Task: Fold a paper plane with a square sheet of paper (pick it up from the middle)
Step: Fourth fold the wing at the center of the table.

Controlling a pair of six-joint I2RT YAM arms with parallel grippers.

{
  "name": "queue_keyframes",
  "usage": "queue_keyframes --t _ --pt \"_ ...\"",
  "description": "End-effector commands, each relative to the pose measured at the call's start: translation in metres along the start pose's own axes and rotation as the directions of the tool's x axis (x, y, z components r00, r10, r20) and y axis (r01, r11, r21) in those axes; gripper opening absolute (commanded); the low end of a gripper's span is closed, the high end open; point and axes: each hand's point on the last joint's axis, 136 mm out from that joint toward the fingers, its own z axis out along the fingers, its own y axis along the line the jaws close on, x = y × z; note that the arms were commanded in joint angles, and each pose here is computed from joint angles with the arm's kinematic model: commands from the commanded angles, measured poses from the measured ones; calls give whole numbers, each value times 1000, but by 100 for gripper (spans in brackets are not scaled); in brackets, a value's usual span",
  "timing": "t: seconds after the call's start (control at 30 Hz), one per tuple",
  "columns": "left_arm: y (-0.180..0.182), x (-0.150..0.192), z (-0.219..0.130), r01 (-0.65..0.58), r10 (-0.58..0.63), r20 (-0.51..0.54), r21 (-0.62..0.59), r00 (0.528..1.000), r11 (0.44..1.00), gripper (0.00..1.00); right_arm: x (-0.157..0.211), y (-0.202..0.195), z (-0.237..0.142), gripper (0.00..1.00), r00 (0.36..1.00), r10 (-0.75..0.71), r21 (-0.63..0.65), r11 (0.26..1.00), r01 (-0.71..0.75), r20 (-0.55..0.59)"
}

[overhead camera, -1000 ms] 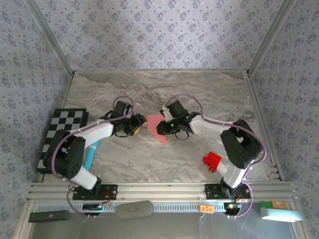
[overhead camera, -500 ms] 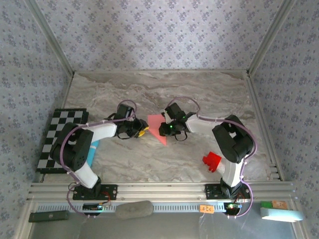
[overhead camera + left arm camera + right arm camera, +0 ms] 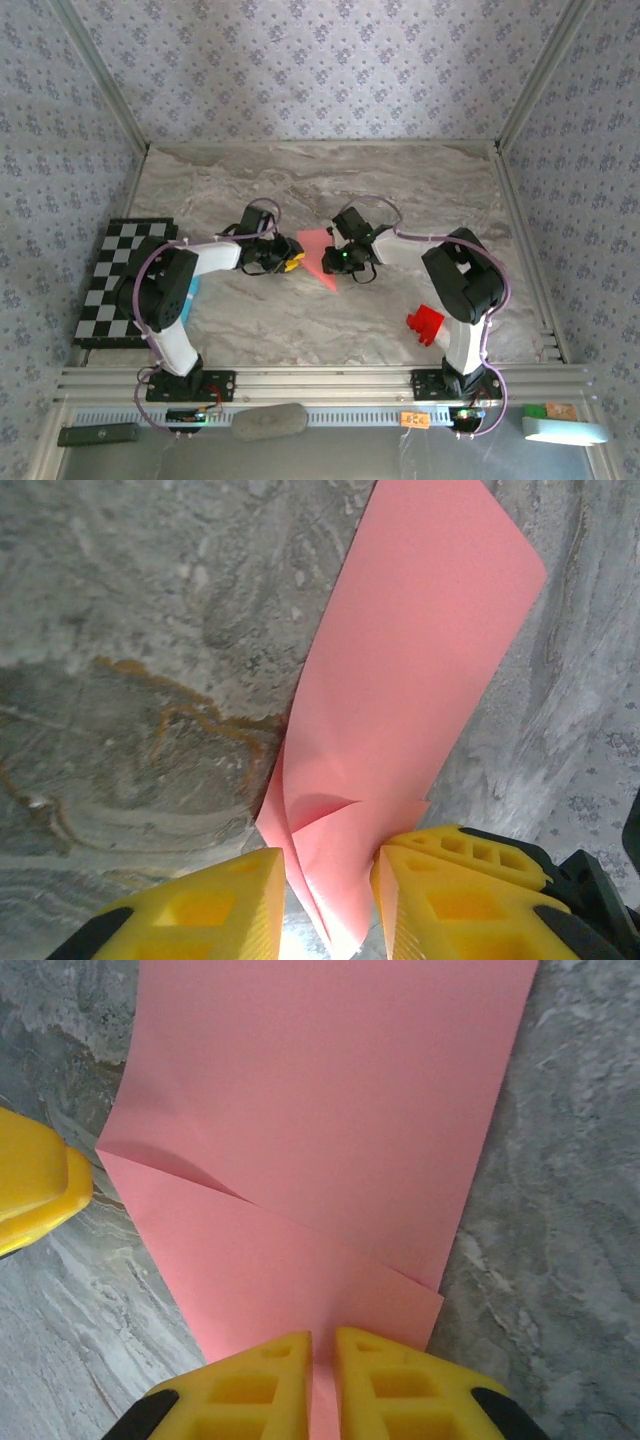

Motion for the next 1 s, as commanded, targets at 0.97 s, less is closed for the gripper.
queue_keyframes --t 0.97 --pt "-17 3 24 -118 124 -91 64 988 991 21 16 -17 8 15 998 31 0 1000 -31 -54"
